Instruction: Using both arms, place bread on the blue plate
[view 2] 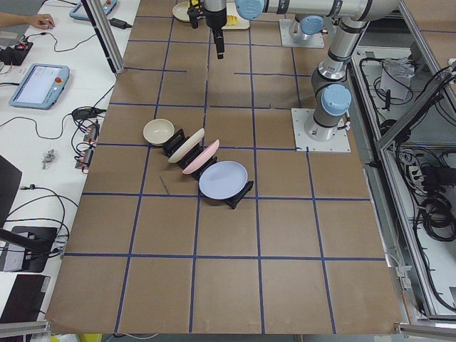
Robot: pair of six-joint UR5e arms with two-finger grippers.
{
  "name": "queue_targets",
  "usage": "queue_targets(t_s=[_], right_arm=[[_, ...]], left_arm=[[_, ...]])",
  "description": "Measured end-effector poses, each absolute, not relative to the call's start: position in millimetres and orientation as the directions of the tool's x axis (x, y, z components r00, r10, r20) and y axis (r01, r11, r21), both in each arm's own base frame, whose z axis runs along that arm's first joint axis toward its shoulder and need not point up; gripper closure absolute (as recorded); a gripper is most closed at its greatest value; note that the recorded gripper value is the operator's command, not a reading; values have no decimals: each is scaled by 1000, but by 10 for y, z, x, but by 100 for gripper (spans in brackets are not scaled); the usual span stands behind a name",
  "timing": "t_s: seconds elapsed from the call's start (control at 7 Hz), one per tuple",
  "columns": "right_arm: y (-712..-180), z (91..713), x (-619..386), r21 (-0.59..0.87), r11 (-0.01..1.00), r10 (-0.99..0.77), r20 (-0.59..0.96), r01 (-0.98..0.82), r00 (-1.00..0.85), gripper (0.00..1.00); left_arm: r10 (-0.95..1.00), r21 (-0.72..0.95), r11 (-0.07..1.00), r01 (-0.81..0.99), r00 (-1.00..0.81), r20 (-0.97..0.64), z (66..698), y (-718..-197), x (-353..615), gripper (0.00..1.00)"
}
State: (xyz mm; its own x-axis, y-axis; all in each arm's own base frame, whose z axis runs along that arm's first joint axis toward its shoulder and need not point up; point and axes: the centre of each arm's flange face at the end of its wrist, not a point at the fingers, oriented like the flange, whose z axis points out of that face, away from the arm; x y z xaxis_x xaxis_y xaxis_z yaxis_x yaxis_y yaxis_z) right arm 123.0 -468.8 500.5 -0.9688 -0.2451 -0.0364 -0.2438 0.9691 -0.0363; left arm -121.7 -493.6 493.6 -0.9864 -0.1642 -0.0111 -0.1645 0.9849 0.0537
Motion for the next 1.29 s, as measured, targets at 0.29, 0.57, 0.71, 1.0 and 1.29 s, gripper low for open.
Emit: queue_targets(t_s=[0.29,0.57,0.71,1.0,1.29], right_arm=[[-4693,5014,1233,-40,970,-241,-32,-240,-970,0],[-4719,5030,1226,-63,970,-237,-21,-235,-971,0],[-4724,5015,1217,-63,970,-235,-25,-233,-972,0],[-4844,4766,878,-32,983,-180,-37,-179,-983,7],[-4905,4190,31,-21,976,-215,-24,-215,-976,6]], left_arm=[[-159,53,986,-160,-987,-17,4928,-4942,-1208,0],[-91,45,995,-92,-996,-15,4936,-4993,-1130,0],[38,32,999,38,-999,-9,4955,-5114,-819,0],[115,26,993,116,-993,35,4896,-5194,568,0],[160,3,987,161,-984,79,4818,-4971,1756,0]])
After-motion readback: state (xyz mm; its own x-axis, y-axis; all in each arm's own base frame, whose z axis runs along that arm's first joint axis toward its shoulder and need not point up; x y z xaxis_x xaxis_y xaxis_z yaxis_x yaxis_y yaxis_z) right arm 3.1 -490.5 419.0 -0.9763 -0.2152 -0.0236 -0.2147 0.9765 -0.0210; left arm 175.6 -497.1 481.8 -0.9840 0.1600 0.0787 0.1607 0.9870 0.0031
